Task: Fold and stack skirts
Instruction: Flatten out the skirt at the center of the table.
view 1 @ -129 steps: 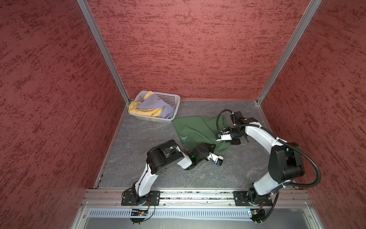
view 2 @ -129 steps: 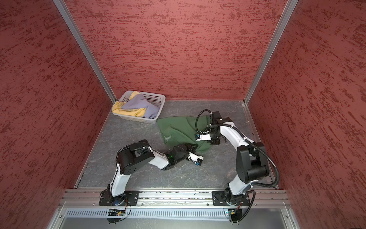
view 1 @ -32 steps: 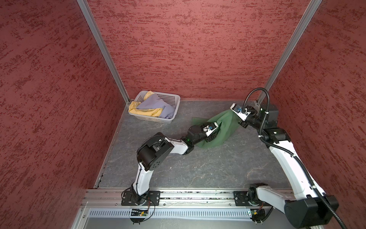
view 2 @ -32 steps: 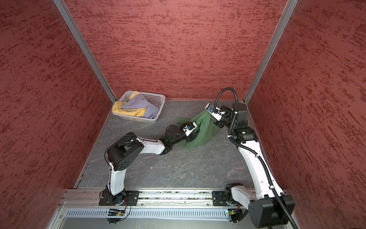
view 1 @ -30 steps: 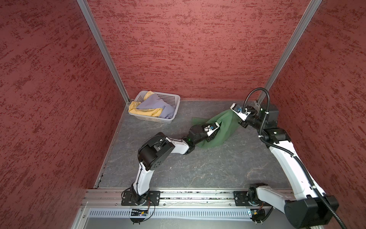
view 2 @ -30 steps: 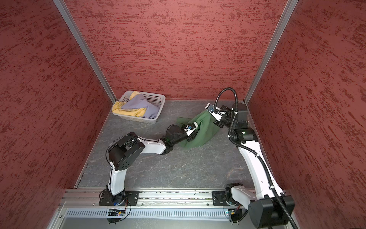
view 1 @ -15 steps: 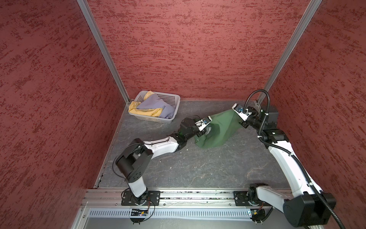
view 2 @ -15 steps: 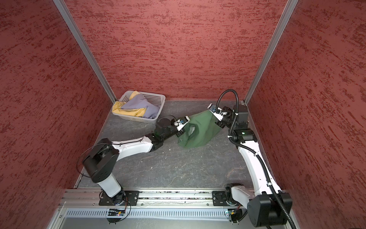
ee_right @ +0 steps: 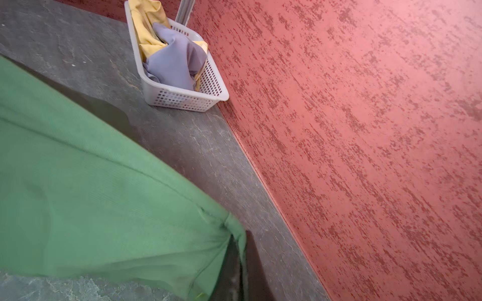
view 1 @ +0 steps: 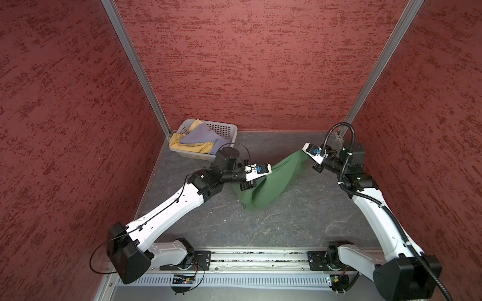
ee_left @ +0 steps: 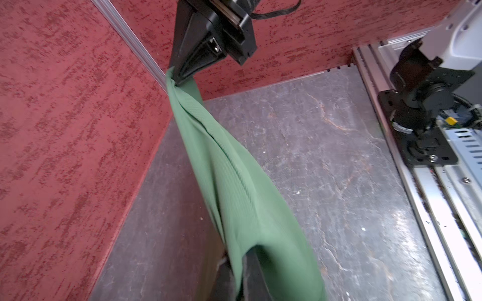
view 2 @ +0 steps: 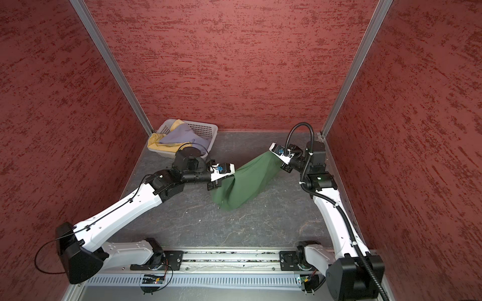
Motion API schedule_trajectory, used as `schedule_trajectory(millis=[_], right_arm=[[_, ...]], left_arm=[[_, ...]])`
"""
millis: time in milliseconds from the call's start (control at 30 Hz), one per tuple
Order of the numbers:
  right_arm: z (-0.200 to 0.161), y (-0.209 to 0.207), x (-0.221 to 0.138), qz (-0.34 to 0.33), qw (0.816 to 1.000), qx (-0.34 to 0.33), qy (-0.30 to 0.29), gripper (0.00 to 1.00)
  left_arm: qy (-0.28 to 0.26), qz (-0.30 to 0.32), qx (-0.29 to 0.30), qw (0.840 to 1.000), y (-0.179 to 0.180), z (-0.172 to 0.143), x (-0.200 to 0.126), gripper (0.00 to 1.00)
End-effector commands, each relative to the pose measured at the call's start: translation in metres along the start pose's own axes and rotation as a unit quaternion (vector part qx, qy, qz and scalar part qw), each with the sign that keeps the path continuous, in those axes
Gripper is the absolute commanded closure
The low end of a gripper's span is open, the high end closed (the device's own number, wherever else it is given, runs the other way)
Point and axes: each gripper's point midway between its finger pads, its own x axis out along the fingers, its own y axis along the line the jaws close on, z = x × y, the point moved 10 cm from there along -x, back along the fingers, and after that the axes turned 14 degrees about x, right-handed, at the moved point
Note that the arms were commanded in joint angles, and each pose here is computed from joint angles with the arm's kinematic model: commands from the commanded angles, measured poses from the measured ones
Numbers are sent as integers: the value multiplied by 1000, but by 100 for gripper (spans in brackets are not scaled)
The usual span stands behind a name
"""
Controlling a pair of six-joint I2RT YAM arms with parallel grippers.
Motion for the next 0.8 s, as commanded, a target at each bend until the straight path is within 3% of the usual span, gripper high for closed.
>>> schedule_trajectory(millis=[0, 267, 567, 767], right_arm=[[-21, -17, 5, -77, 996, 9, 50, 100], [-67, -23, 32, -119, 986, 50, 107, 100], [-93, -31, 57, -125, 978, 81, 146, 100], [-106, -29, 62, -123, 974, 82, 169, 100]], left_arm=[[33, -89, -60, 994, -21, -24, -5, 91], [64, -124, -161, 977, -7, -93, 35, 89], [112, -98, -205, 967, 31, -143, 88, 85], [119, -77, -184, 973, 23, -134, 97, 59]])
